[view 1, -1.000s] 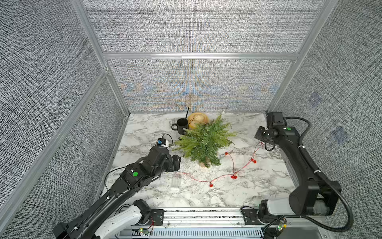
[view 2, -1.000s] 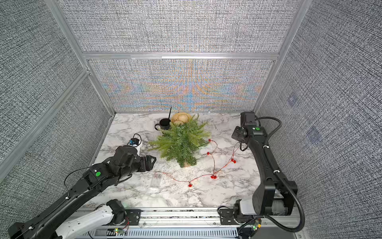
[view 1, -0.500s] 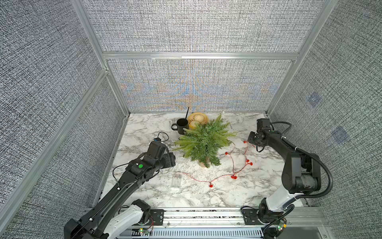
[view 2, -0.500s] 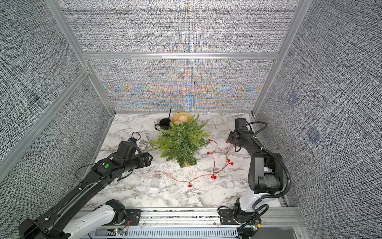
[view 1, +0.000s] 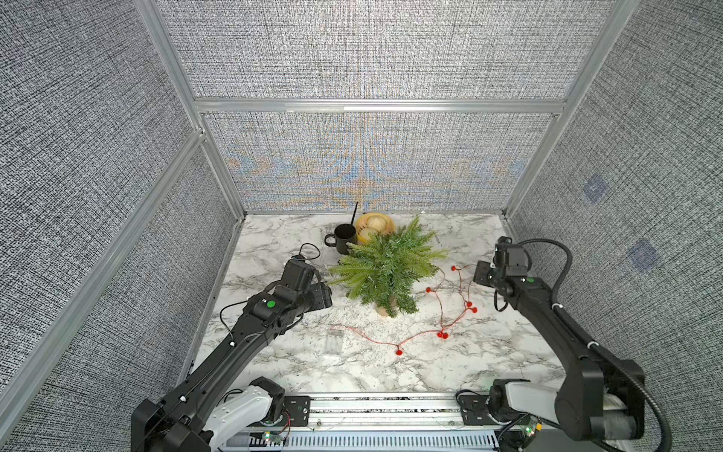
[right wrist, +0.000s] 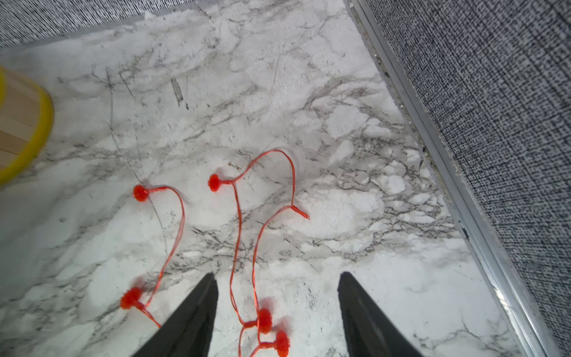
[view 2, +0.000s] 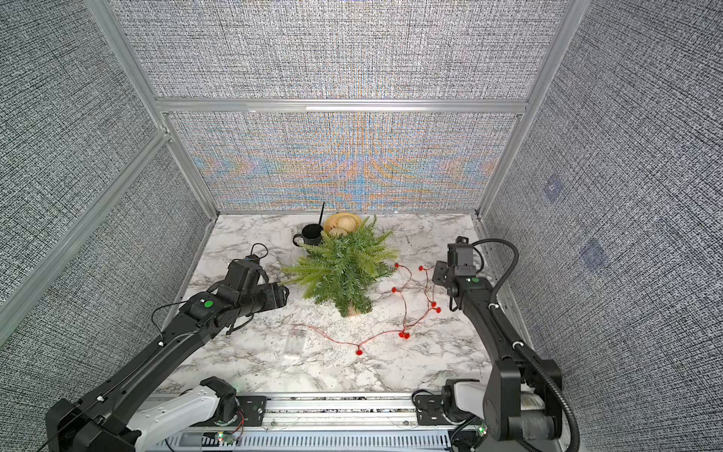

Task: Remove string lights from the small christmas tree
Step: Place the light string at the center of the board, then reset both arms

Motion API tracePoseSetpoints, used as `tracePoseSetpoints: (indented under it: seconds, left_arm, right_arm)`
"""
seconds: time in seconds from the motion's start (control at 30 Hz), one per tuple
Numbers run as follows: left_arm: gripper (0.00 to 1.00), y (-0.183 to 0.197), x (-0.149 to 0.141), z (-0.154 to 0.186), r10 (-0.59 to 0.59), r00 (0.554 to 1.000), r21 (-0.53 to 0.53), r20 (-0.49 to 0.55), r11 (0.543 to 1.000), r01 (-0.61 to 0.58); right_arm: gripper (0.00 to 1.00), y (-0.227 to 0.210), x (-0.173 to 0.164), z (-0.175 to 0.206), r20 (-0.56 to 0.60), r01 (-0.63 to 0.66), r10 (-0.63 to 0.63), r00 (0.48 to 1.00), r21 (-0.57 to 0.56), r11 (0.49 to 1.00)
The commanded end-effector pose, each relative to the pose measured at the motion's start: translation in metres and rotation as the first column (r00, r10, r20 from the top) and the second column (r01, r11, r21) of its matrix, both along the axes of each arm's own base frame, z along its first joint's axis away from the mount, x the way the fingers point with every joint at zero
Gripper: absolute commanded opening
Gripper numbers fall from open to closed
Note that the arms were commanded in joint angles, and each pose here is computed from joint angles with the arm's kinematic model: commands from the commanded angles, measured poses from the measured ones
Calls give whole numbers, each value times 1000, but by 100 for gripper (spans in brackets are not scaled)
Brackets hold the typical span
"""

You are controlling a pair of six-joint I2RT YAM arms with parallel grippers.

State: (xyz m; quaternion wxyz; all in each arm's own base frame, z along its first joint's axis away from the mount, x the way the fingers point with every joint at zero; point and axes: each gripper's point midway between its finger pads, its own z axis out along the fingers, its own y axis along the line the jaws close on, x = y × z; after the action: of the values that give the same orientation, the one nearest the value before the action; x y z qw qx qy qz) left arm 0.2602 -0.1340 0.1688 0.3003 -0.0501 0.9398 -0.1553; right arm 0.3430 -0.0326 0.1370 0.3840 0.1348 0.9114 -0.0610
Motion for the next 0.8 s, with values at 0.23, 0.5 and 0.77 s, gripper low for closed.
tracePoseSetpoints:
  seconds: [0.23,0.5,0.77]
  left_arm:
    - [79,-3,7,3,-17,999,0,34,1000,17]
    - [79,0,5,-1,-24,999,7,48,1000,23]
    - [79,13,13,-8,-11,996,105,87,995,2]
  right_arm:
    - [64,-2,23,-28,285,-56,105,953,-175,983]
    - [64,31,47,-44,404,-189,249,880,-182,965]
    - [99,27,49,-48,342,-173,220,914,-162,972]
